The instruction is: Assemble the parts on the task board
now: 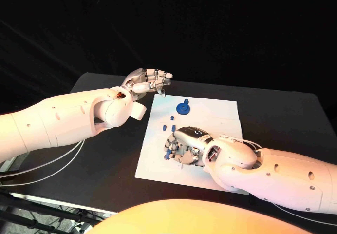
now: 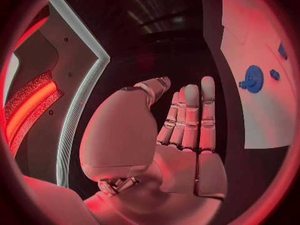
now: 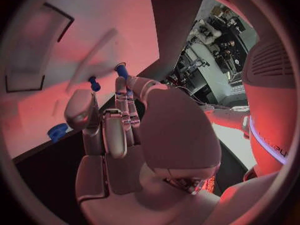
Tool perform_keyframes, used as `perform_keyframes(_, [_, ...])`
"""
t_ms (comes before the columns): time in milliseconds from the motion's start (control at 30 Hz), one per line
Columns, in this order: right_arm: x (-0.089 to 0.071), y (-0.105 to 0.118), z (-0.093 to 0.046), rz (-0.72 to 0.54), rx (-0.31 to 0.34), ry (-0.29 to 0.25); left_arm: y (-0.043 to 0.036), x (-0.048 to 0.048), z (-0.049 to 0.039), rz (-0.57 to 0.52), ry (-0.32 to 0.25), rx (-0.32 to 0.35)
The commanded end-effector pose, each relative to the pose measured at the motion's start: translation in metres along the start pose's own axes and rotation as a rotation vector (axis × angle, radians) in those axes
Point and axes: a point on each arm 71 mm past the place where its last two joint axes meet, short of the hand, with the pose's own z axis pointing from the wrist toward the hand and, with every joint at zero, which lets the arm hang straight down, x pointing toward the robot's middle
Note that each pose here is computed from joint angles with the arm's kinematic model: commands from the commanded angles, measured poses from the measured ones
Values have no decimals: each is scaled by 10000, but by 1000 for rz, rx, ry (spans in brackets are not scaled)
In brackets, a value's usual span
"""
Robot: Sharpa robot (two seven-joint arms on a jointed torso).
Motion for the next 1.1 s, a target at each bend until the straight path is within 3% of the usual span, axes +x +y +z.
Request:
perform_keyframes(33, [15, 20, 0, -18, -20, 3, -10, 25, 7, -5, 18, 6])
perform_keyframes(733, [55, -12, 30, -53, -6, 14, -10, 21, 5, -5, 18, 5])
perform_keyframes(1100, [94, -16, 47, -87, 15, 45, -10, 22, 4, -5, 19, 4])
